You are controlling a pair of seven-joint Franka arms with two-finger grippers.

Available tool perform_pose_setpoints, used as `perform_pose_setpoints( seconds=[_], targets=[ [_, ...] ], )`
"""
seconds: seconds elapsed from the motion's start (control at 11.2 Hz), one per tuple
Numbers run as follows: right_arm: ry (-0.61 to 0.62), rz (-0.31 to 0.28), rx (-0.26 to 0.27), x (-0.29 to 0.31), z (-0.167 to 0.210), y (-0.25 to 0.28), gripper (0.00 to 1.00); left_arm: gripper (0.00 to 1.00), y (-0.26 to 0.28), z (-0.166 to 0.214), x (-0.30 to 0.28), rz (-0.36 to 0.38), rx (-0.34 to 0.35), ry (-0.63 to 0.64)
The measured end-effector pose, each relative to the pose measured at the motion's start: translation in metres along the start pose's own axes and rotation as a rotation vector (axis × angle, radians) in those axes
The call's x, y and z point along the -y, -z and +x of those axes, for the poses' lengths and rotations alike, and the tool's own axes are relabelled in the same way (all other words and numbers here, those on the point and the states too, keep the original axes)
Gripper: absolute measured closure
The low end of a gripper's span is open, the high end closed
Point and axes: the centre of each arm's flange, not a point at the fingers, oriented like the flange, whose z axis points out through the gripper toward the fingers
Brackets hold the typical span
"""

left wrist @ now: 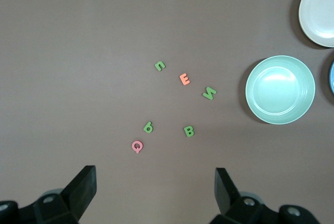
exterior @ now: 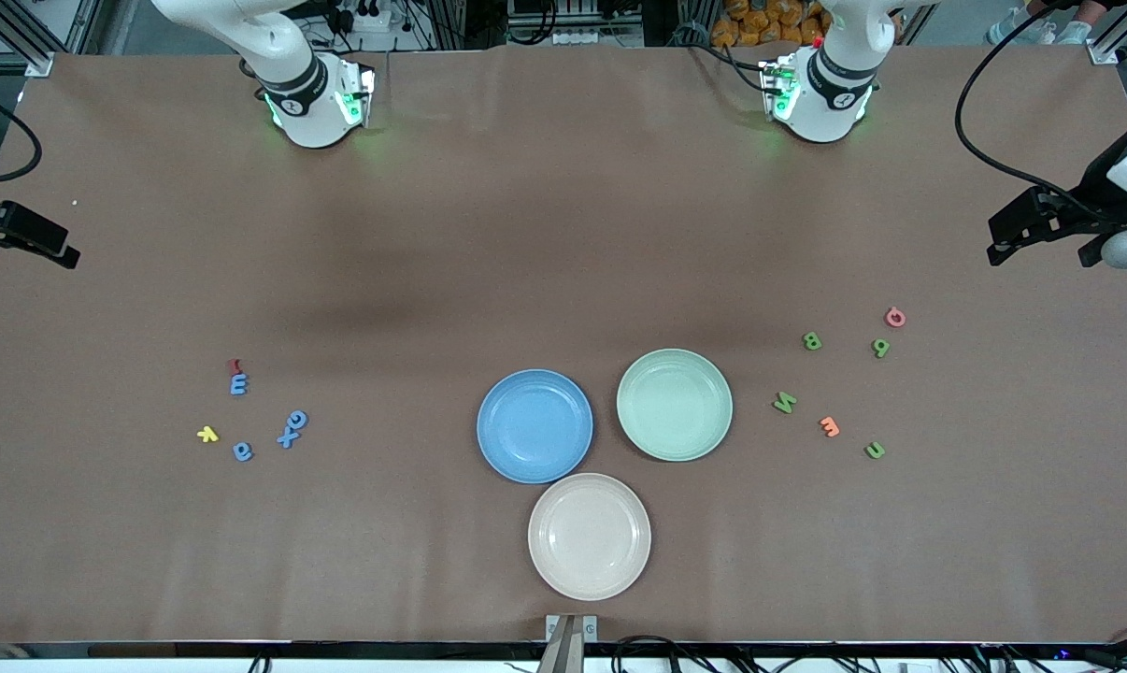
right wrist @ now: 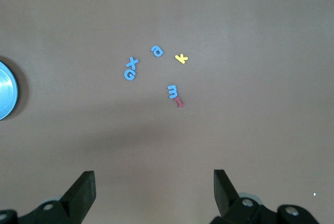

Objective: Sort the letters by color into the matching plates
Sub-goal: 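Raise both grippers from rest toward the foam letter clusters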

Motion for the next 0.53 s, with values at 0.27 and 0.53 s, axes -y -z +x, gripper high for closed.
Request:
perform_pose_setpoints(
  seconds=[0.27,0.53],
  targets=[
    [0.005,0.000,0.000,0.003,0.000,0.000,0.00,0.00,0.000,0.000,0.000,0.000,0.001,0.001],
    [0.007,0.000,0.002,0.004,0.000,-0.001,0.00,0.00,-0.012,0.004,0.003,-0.033,0.023,0.012]
  ],
)
